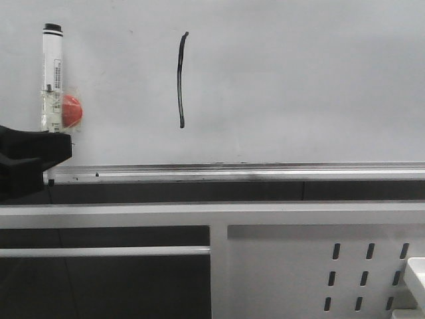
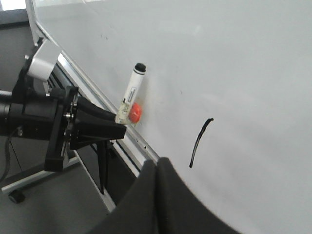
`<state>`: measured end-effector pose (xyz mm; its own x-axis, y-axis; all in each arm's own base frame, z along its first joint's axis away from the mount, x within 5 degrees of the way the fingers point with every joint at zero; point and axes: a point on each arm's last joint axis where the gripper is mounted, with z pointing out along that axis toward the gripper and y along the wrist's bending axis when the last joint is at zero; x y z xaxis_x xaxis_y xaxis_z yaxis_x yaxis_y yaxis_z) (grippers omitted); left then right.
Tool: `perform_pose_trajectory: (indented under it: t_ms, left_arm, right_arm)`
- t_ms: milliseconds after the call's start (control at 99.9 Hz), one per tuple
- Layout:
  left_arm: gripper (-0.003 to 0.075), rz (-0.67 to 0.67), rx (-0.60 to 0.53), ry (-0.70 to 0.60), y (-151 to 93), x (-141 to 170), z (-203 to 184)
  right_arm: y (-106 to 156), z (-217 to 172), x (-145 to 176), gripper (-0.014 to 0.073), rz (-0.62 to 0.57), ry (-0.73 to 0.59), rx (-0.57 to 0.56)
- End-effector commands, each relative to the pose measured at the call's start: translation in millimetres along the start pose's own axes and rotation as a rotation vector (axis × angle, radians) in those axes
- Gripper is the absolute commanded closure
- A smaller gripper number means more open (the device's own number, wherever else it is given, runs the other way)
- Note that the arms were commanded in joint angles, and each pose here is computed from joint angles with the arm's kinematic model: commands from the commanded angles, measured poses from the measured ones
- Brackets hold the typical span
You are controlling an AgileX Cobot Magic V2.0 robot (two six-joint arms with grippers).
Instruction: Write number 1 on whiteboard
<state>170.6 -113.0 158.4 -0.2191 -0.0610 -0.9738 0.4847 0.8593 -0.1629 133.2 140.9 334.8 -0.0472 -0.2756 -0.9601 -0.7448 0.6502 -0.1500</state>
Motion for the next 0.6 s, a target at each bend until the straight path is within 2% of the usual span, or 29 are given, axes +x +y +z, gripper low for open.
perform_pose_trajectory:
  t_ms: [0, 591]
  left_arm:
    - [0.074, -0.025, 0.033, -0.269, -4.2, -28.2, 0.1]
    - [0.074, -0.051, 0.011, -0.308, -5.4, -37.2, 28.4]
  right_arm:
    - [-5.1, -5.3, -19.0, 0.0664, 0.008, -0.139, 0.035]
    - [-5.4, -5.5, -20.2, 0.0664, 0.008, -0.152, 0.038]
